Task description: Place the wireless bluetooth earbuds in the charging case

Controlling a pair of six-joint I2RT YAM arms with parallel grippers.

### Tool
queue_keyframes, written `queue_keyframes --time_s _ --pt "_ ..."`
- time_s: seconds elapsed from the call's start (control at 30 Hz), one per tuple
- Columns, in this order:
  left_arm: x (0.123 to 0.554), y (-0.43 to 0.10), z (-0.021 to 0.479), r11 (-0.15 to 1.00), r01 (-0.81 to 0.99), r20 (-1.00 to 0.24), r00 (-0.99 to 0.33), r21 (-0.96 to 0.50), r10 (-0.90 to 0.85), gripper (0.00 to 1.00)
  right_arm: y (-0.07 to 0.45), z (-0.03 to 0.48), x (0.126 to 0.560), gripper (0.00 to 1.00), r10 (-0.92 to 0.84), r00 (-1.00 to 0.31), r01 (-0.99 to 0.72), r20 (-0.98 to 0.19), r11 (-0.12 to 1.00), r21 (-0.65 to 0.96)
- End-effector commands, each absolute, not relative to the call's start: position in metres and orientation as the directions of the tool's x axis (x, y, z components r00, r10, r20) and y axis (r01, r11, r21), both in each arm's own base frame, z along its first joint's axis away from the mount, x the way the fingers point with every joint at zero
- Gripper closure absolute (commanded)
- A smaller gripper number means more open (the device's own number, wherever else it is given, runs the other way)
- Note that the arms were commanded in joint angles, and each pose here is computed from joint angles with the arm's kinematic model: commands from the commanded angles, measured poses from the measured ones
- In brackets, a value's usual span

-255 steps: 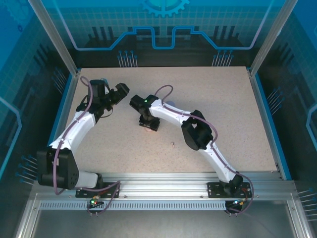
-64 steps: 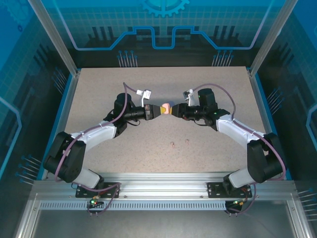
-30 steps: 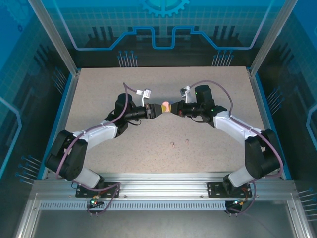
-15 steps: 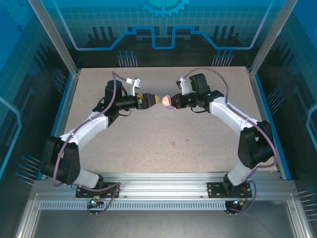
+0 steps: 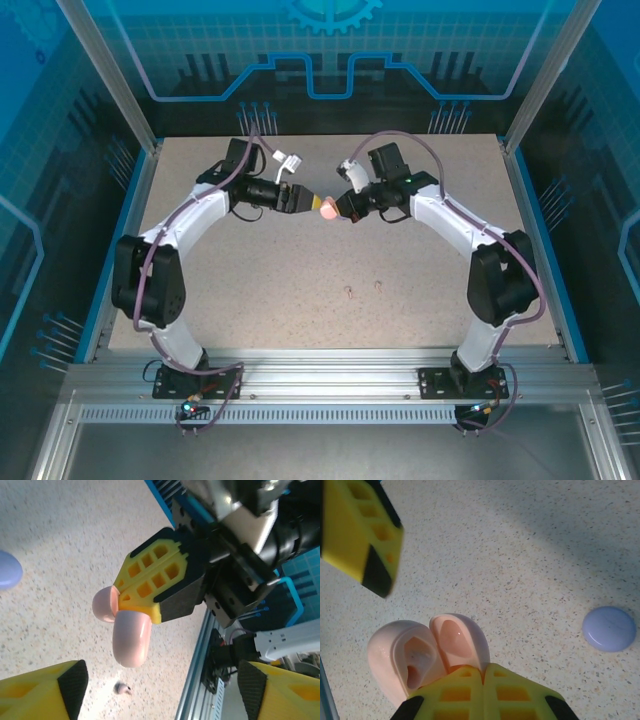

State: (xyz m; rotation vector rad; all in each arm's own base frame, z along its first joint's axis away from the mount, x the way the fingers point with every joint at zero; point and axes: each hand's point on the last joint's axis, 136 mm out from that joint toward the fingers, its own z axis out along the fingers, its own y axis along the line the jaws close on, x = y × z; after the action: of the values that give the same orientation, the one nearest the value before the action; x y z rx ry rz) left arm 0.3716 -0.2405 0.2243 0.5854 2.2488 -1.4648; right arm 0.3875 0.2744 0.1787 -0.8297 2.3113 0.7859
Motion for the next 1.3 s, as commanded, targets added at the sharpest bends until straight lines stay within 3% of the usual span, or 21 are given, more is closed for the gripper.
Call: queue_keyframes --time_s 0.0,0.93,1.27 --pt "0.357 -0.244 0.232 0.29 0.538 -0.505 -0.843 -0.791 0.186 0.23 0.281 0.183 0.385 1.0 -0.421 -0.615 -0.739 -0.667 0.602 0.301" --pt "0.366 -0.267 0.206 0.291 0.504 -0.445 -0.86 -0.813 0.248 0.54 0.293 0.19 0.373 1.0 -0.462 -0.581 -0.782 -0.67 0.545 0.302" --pt "0.362 -0.267 0.202 0.293 0.498 -0.434 -0.863 -0.816 0.26 0.54 0.293 0.19 0.375 1.0 -0.463 -0.581 -0.781 -0.67 0.55 0.297"
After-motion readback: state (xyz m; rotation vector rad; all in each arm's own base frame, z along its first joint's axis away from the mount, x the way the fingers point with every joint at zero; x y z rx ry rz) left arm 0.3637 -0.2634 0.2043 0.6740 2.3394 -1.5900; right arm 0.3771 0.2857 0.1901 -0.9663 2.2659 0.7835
